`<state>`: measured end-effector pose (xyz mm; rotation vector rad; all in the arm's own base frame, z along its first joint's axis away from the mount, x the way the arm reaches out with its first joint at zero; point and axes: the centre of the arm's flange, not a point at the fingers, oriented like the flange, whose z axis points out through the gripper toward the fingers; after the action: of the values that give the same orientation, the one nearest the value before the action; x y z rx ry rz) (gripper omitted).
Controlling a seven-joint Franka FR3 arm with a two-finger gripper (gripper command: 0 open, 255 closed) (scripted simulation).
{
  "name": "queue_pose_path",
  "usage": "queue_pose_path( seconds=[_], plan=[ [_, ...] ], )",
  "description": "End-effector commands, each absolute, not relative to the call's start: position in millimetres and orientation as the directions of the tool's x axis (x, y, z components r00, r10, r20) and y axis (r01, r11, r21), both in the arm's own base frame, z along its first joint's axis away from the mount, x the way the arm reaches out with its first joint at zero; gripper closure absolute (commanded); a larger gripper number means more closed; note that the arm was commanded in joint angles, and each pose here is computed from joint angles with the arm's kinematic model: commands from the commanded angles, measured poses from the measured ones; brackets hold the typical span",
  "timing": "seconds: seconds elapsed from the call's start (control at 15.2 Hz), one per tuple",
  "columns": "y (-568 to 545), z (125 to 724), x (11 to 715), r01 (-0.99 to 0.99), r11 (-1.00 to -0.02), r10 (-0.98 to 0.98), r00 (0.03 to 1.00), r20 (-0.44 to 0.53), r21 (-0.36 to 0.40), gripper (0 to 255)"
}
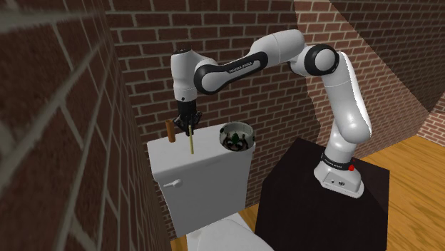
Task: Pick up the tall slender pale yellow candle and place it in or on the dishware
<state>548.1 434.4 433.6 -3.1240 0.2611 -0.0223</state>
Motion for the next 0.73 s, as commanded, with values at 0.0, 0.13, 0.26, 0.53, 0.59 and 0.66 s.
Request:
queue_pose_path(
  seconds=[0.0,0.13,0.26,0.53,0.59,0.66],
  plan=[
    [434.5,433.5,548.0,-0.166,-0.986,-0.166,0.986,0.013,-0.008,255],
    [434.5,433.5,548.0,-0.166,-0.986,-0.166,0.986,0.014,-0.008,255],
    [434.4,444.1,548.0,-0.166,-0.986,-0.166,0.986,0.014,-0.008,255],
    [434.5,465.2,548.0,-0.166,-0.986,-0.166,0.986,0.014,-0.008,255],
    [434.5,470.5,548.0,-0.166,-0.986,-0.166,0.986,0.014,-0.008,255],
    [434.5,475.7,548.0,-0.166,-0.986,-0.166,0.986,0.014,-0.008,255]
  ],
)
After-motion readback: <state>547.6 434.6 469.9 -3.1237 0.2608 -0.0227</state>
